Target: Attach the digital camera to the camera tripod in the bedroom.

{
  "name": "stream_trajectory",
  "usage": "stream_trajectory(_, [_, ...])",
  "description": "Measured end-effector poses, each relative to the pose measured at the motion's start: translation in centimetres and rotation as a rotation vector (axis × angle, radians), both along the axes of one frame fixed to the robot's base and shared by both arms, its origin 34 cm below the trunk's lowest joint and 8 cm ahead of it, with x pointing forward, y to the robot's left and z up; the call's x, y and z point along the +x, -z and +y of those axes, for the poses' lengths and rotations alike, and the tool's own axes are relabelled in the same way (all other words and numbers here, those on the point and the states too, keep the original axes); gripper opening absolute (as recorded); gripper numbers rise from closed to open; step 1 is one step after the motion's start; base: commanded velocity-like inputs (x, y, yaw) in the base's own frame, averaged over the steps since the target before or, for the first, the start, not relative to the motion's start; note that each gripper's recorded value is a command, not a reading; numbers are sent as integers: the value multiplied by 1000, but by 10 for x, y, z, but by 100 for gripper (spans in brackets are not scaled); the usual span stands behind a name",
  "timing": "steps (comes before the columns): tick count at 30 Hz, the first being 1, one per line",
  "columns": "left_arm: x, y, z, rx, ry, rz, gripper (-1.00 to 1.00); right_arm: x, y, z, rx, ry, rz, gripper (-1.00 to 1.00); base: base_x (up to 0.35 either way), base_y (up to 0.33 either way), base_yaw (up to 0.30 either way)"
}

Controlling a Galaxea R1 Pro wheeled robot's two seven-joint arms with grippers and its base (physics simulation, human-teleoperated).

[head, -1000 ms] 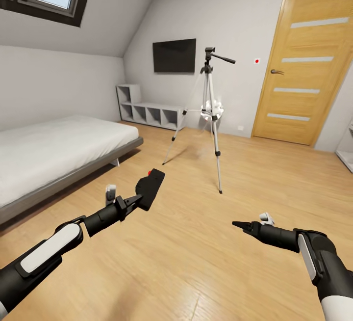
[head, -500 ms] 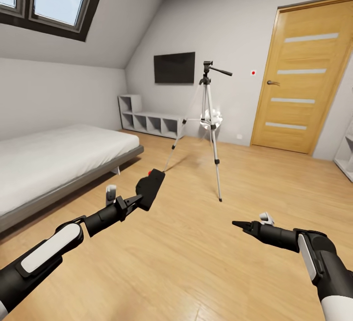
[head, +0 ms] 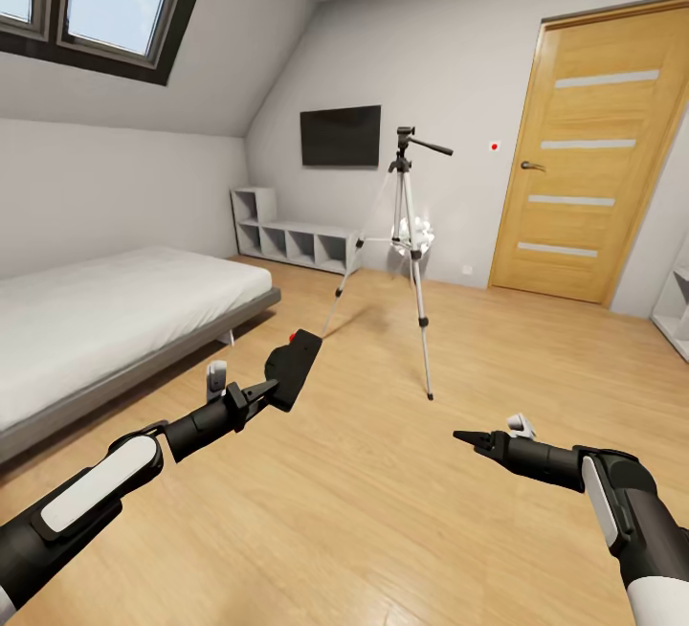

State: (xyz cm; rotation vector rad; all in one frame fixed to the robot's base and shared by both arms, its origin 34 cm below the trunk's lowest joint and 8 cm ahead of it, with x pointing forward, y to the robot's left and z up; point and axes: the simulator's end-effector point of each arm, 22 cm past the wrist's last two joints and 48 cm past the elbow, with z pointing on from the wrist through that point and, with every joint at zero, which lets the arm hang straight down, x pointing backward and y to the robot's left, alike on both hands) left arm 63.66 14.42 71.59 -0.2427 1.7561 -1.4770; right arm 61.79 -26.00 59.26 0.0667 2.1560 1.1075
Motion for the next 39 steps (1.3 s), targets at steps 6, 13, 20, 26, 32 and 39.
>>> stream_trajectory(6, [3,-13,0,0,0,0,-100,3,-13,0,0,0,0,100,0,0,0])
stream_trajectory(13, [7,-29,0,0,-1,0,-100,7,-29,1,1,-1,0,100,0,0,0])
stream_trajectory(20, [11,-44,0,-1,0,2,-100,11,-44,1,1,-1,1,100,0,0,0])
stream_trajectory(26, [16,-52,4,0,-9,11,-100,14,-57,1,2,-1,2,100,0,0,0])
stream_trajectory(32, [20,-64,5,0,-12,15,-100,17,-70,0,1,0,-3,100,0,0,0])
stream_trajectory(39, [23,-79,6,-1,-13,15,-100,20,-86,0,3,1,-5,100,0,0,0])
